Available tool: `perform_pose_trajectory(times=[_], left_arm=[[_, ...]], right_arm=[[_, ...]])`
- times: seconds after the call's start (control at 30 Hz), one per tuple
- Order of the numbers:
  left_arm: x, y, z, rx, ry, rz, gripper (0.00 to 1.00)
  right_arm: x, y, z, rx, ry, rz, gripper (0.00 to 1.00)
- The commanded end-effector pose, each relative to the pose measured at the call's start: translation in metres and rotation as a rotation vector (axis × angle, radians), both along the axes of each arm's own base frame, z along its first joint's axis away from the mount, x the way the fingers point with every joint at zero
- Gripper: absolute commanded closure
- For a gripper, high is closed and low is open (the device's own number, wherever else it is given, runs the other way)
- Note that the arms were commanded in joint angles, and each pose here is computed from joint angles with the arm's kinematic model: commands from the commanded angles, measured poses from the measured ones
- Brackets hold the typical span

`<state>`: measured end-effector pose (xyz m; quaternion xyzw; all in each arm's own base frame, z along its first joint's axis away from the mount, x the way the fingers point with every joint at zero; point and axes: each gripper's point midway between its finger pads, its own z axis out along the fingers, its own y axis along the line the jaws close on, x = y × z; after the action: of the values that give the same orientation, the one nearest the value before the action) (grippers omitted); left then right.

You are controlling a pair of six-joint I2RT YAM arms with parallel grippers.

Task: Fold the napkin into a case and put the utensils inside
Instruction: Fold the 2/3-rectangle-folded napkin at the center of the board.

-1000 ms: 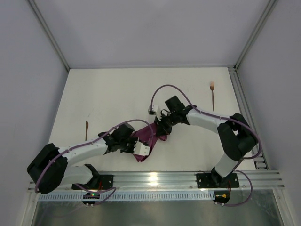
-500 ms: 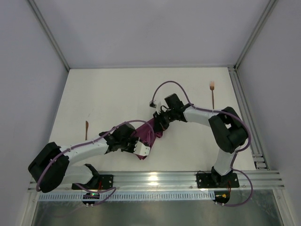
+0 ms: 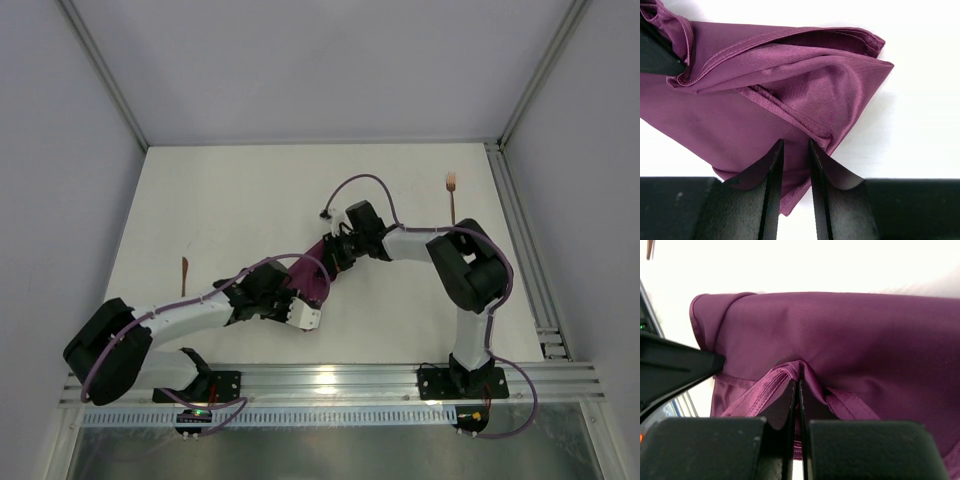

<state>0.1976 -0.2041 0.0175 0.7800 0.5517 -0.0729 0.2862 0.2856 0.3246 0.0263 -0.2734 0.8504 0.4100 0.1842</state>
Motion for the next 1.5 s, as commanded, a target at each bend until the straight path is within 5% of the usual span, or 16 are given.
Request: perform_pose_trajectory(times=[0.0, 0.27, 0.6, 0.87, 1.07, 1.47], left_arm=[[-0.029, 0.036, -0.038, 0.154, 0.121, 0.005, 0.71], [-0.031, 0.023, -0.022, 0.064, 0.188, 0.064, 0.65], [-0.026, -0.016, 0.068, -0.156, 0.245, 0.121, 0.53], [0.033, -0.029, 0.098, -0.304, 0.266, 0.399, 0.60], [0.071, -0.016, 0.054, -0.202, 0.207, 0.496, 0.64], [0.038, 0.006, -0.017, 0.006, 0.228, 0.416, 0.62]], right_arm=[[0.026, 0.000, 0.002, -0.030, -0.035, -0.123, 0.96], [0.023, -0.018, -0.006, -0.115, -0.017, -0.209, 0.96], [0.002, -0.025, -0.030, -0.160, 0.081, -0.222, 0.96], [-0.015, -0.022, -0.032, -0.142, 0.084, -0.221, 0.96], [-0.034, -0.023, -0.037, -0.119, 0.111, -0.231, 0.96], [-0.079, -0.009, -0.016, -0.025, 0.108, -0.229, 0.96]])
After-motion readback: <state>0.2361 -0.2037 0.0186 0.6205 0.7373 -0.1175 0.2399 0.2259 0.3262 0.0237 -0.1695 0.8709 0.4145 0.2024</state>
